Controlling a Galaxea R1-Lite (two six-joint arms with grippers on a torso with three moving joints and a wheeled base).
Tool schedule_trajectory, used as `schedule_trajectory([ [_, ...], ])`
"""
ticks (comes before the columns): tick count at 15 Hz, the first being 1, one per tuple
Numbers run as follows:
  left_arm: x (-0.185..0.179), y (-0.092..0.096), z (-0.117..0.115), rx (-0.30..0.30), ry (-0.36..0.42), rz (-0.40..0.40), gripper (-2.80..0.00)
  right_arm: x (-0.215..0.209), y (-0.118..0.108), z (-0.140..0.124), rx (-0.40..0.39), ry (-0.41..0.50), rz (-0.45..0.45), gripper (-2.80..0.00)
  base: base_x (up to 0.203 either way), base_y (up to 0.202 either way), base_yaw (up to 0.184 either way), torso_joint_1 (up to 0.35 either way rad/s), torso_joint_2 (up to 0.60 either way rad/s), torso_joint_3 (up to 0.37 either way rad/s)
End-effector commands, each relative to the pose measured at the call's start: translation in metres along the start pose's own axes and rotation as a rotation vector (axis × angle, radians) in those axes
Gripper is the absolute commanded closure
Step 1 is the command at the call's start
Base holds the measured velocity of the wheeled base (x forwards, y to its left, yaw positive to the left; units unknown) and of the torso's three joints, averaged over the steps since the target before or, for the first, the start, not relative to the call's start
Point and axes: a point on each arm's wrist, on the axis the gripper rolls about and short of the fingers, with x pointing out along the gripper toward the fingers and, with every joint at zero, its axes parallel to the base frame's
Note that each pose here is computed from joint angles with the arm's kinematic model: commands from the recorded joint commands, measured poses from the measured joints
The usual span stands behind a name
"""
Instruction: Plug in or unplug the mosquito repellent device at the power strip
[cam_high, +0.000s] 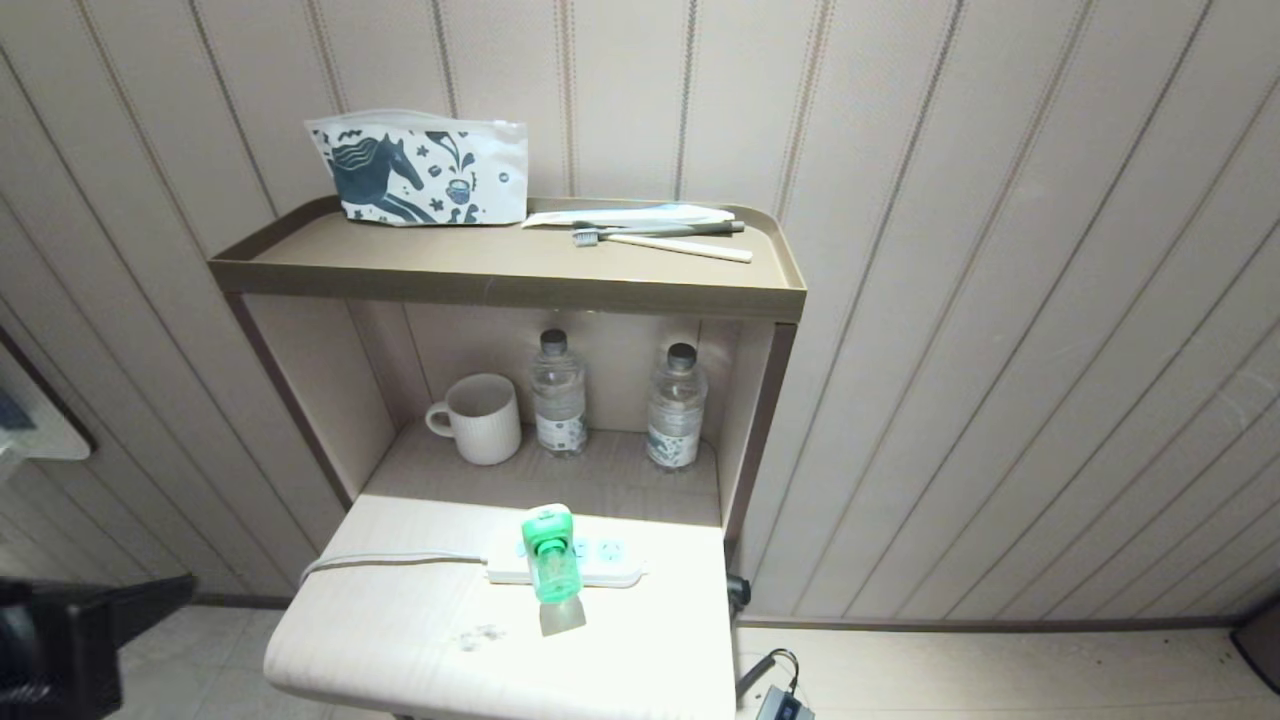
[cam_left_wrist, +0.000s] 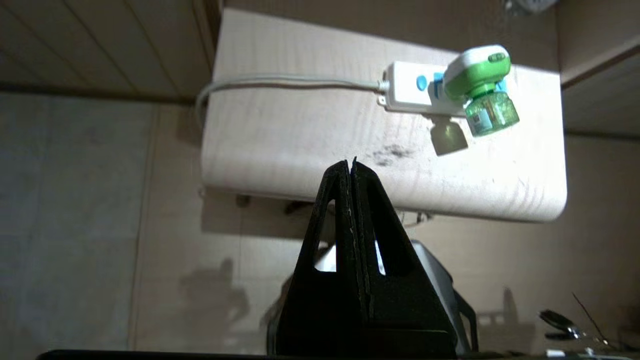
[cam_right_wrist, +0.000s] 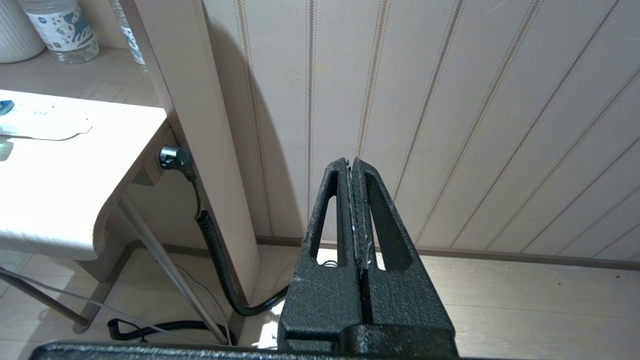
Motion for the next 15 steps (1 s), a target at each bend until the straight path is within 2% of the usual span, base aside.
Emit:
schedule_trajectory([
  [1, -0.044, 0.018, -0.033, -0.019, -0.205, 0.014, 0.00, 0.000, 0.000, 0.000, 0.000, 0.000, 0.000, 0.00, 0.000, 0.000, 0.000, 0.000, 0.00, 0.000],
  [3, -0.059, 0.026, -0.069, 0.018, -0.297, 0.033, 0.00, 0.000, 0.000, 0.000, 0.000, 0.000, 0.000, 0.00, 0.000, 0.000, 0.000, 0.000, 0.00, 0.000],
  [4, -0.060, 0.028, -0.088, 0.045, -0.321, 0.050, 0.00, 0.000, 0.000, 0.000, 0.000, 0.000, 0.000, 0.00, 0.000, 0.000, 0.000, 0.000, 0.00, 0.000],
  [5, -0.053, 0.031, -0.108, 0.062, -0.313, 0.084, 0.00, 0.000, 0.000, 0.000, 0.000, 0.000, 0.001, 0.00, 0.000, 0.000, 0.000, 0.000, 0.00, 0.000],
  [7, -0.051, 0.033, -0.134, 0.102, -0.374, 0.105, 0.00, 0.000, 0.000, 0.000, 0.000, 0.000, 0.001, 0.00, 0.000, 0.000, 0.000, 0.000, 0.00, 0.000],
  [9, -0.045, 0.036, -0.158, 0.173, -0.430, 0.150, 0.00, 0.000, 0.000, 0.000, 0.000, 0.000, 0.001, 0.00, 0.000, 0.000, 0.000, 0.000, 0.00, 0.000],
  [10, -0.041, 0.037, -0.161, 0.155, -0.455, 0.170, 0.00, 0.000, 0.000, 0.000, 0.000, 0.000, 0.000, 0.00, 0.000, 0.000, 0.000, 0.000, 0.00, 0.000],
  [12, -0.036, 0.038, -0.161, 0.132, -0.510, 0.155, 0.00, 0.000, 0.000, 0.000, 0.000, 0.000, 0.001, 0.00, 0.000, 0.000, 0.000, 0.000, 0.00, 0.000],
  [13, -0.036, 0.038, -0.162, 0.129, -0.508, 0.154, 0.00, 0.000, 0.000, 0.000, 0.000, 0.000, 0.001, 0.00, 0.000, 0.000, 0.000, 0.000, 0.00, 0.000],
  [14, -0.034, 0.038, -0.163, 0.142, -0.509, 0.157, 0.00, 0.000, 0.000, 0.000, 0.000, 0.000, 0.001, 0.00, 0.000, 0.000, 0.000, 0.000, 0.00, 0.000],
  [15, -0.034, 0.038, -0.161, 0.185, -0.538, 0.162, 0.00, 0.000, 0.000, 0.000, 0.000, 0.001, 0.000, 0.00, 0.000, 0.000, 0.000, 0.000, 0.00, 0.000],
])
